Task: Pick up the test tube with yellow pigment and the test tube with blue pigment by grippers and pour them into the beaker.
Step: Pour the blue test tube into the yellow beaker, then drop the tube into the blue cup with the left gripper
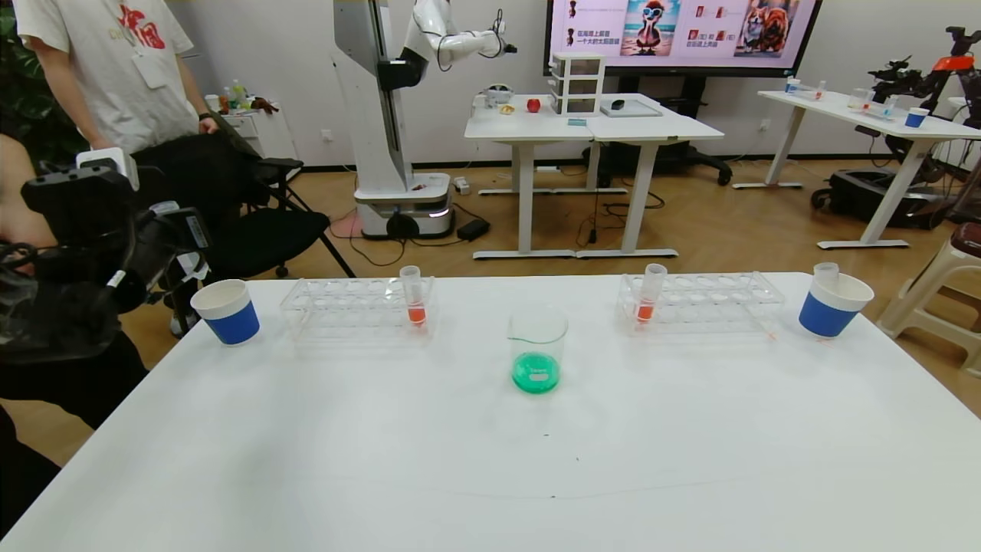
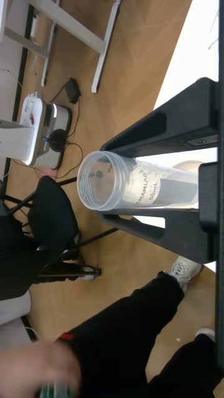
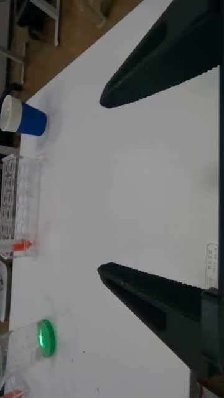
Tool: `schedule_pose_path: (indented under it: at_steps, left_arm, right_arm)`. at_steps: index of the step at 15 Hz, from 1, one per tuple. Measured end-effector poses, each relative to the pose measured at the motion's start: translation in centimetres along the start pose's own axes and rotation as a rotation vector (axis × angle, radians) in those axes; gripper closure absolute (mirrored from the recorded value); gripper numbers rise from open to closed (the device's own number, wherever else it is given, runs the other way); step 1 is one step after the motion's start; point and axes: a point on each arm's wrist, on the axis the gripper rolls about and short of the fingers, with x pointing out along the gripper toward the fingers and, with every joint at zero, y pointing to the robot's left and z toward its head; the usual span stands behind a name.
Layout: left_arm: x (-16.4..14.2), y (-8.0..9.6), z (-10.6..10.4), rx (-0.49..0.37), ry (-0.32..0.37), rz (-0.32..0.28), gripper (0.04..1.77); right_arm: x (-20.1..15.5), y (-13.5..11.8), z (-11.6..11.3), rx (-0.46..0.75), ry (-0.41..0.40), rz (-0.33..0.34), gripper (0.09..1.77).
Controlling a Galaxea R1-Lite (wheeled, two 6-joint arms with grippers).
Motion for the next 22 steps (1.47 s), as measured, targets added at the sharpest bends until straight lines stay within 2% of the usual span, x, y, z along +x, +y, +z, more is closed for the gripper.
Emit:
schedule_pose_path:
  at_steps: [3,6,12,16,17,18,20,21,22]
  left_arm:
    - [1.2,-0.2,-1.3,-0.008,-0.018,0.004,1.30]
    - [2.6,0.2,-3.5,-0.013,-0.034,0.026,1.30]
    - [4.4,0.6,-8.7,-0.002,0.013,0.047,1.30]
    - [4.3,0.8,-10.0,-0.011,0.050,0.051,1.30]
    - [4.2,0.8,-10.3,-0.010,0.058,0.052,1.21]
    - [4.2,0.8,-10.3,-0.010,0.060,0.052,0.97]
    - [4.1,0.9,-10.1,-0.018,0.052,0.051,0.26]
    - [4.0,0.9,-9.9,-0.021,0.046,0.050,0.09]
    - [4.0,0.8,-9.5,-0.024,0.035,0.048,0.06]
  right_arm:
    - [0.0,0.0,0.0,0.000,0.000,0.000,0.12]
    - [0.0,0.0,0.0,0.000,0.000,0.000,0.12]
    - [0.0,0.0,0.0,0.000,0.000,0.000,0.12]
    - [0.0,0.0,0.0,0.000,0.000,0.000,0.12]
    - [0.0,0.0,0.0,0.000,0.000,0.000,0.12]
    - [0.0,0.0,0.0,0.000,0.000,0.000,0.12]
    - [0.0,0.0,0.0,0.000,0.000,0.000,0.12]
    - [0.0,0.0,0.0,0.000,0.000,0.000,0.12]
    - [0.0,0.0,0.0,0.000,0.000,0.000,0.12]
